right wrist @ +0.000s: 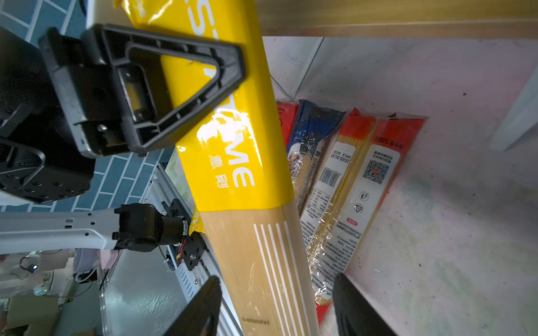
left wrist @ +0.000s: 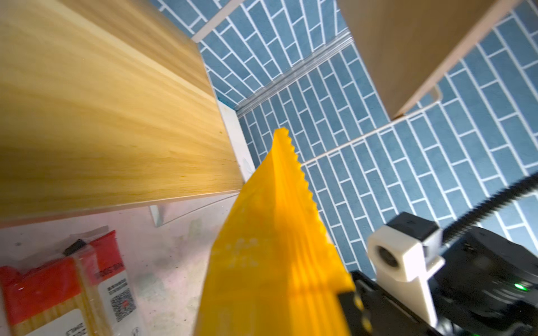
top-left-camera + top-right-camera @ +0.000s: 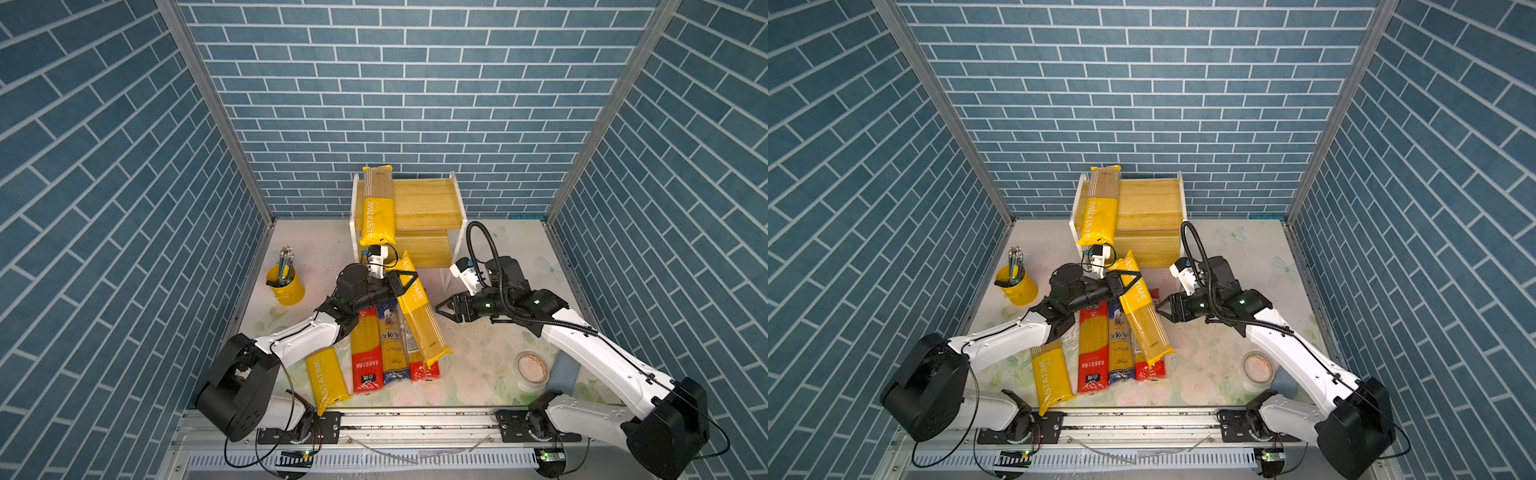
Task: Arrange pasta packages on shelves
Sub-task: Place the pasta bag on the shelf.
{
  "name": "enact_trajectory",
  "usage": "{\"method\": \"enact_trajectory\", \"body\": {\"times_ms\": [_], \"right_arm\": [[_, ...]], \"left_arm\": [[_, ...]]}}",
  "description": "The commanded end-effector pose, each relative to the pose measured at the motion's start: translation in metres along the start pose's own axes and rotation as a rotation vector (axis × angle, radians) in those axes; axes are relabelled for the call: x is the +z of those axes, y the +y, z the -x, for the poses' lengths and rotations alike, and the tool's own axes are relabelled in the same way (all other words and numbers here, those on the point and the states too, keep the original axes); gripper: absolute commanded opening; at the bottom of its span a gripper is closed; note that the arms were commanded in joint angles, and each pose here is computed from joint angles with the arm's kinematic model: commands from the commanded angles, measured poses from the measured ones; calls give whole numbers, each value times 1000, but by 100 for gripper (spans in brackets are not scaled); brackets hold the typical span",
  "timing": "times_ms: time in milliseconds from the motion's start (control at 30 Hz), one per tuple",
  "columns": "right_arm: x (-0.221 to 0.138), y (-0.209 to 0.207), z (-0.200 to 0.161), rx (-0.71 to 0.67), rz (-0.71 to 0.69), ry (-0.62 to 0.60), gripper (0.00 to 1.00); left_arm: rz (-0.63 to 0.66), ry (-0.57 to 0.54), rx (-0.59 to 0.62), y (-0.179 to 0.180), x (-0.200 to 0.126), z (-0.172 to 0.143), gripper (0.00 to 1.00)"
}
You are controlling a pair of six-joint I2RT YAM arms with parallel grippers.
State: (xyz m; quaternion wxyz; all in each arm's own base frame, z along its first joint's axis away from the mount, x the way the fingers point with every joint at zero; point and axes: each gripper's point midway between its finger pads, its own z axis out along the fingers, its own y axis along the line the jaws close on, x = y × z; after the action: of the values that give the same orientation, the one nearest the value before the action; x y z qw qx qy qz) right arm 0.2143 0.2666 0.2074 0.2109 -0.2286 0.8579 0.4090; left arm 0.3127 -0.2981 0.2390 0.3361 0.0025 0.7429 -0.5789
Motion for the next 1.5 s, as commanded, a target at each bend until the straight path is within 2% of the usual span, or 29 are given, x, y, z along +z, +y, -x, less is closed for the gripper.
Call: {"method": "enact_trajectory", "body": {"times_ms": [0, 200, 300, 400, 467, 500, 567, 667, 833, 1033, 1267, 1467], "right_arm": [[13, 2, -5, 28, 64, 35, 64], [20, 29, 10, 35, 215, 31, 64], [17, 41, 9, 39, 289, 43, 56], [9, 46, 12, 46, 313, 0, 35], [3, 46, 17, 60, 308, -33, 20], [2, 47, 18, 66, 307, -37, 14], [-4, 50, 19, 75, 307, -51, 7], [-16, 54, 21, 73, 293, -68, 6], [-39, 66, 29, 40, 267, -108, 3], [-69, 88, 55, -12, 251, -188, 2], [-92, 114, 110, -53, 247, -304, 1], [-99, 117, 171, 24, 196, -411, 1]], "left_arm": [[-259, -74, 40, -82, -8, 29, 12], [-338, -85, 33, -109, -1, 34, 13], [-380, -95, 40, -121, -4, 37, 14], [-384, -96, 41, -125, -6, 38, 16], [-380, -98, 40, -125, -8, 38, 23], [-373, -99, 35, -123, -8, 37, 29], [-349, -93, 25, -118, -10, 34, 49], [-288, -83, 14, -101, -16, 24, 65], [-136, -89, 29, -65, -32, 7, 73], [-63, -89, 57, -56, -50, -1, 74], [-15, -66, 29, -37, -58, -18, 74], [51, -91, 70, -37, -78, -19, 74]]}}
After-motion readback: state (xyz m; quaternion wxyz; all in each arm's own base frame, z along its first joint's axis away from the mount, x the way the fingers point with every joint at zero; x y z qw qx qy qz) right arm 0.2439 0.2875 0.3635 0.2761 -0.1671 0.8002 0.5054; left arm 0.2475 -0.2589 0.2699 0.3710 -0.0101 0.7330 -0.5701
